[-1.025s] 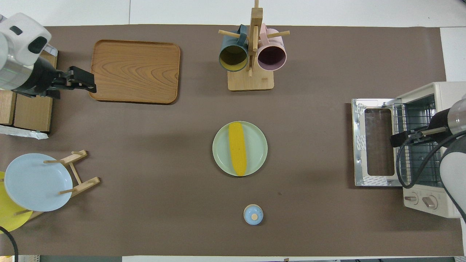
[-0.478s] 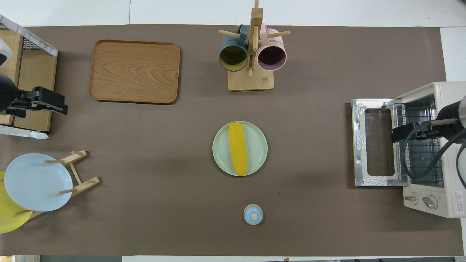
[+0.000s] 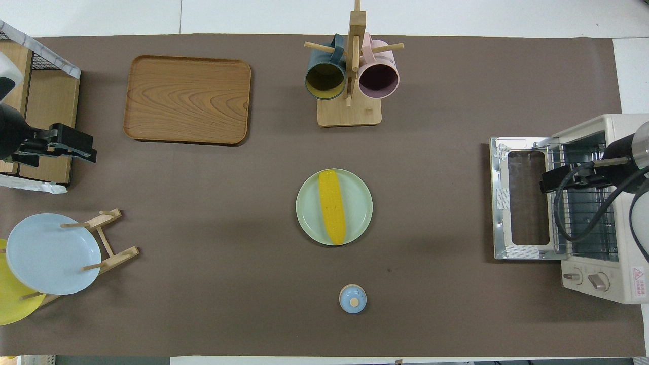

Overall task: Put corn in oven
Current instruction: 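Release the corn and retract the left gripper while the right gripper withdraws, then move the right gripper to the green plate and grasp its rim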

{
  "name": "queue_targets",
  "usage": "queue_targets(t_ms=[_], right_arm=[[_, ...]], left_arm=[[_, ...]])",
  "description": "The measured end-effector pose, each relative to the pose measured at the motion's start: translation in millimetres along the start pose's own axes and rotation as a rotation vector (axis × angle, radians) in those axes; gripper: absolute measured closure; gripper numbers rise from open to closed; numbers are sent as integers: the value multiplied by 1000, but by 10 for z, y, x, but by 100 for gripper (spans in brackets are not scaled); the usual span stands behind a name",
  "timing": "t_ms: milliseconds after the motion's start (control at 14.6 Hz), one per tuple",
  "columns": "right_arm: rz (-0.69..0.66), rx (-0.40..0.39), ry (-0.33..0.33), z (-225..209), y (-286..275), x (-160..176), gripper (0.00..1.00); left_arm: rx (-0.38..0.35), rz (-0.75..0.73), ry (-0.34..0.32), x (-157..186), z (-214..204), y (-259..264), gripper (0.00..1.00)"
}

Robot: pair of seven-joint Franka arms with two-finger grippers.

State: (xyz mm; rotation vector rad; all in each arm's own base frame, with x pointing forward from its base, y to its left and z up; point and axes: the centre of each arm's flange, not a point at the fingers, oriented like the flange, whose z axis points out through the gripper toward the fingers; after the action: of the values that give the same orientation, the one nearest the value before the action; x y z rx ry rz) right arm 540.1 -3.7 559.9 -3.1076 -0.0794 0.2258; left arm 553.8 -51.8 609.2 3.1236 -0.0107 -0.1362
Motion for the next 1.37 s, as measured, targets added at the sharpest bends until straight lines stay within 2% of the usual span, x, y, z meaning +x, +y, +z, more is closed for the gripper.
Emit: queue_targets(t_ms=[478, 683, 820, 957, 1299, 1367], right_arm=[[-3, -1, 8, -85, -13, 10, 0], [-5, -3, 57, -5, -22, 44, 0], [-11, -4, 91, 286, -61, 67, 18], [7, -4, 81, 746, -170, 56, 40], [14, -10, 134, 1909, -388, 8, 94], [17, -12, 142, 2085, -373, 14, 99]], left_arm=[[-3, -27, -3, -112, -138, -186, 0], [-3, -28, -3, -119, -141, -192, 0], [-3, -28, -3, -123, -144, -191, 0], [-3, -27, -2, -126, -149, -186, 0], [-3, -21, -1, -129, -152, -155, 0], [-3, -20, 0, -131, -154, -150, 0]])
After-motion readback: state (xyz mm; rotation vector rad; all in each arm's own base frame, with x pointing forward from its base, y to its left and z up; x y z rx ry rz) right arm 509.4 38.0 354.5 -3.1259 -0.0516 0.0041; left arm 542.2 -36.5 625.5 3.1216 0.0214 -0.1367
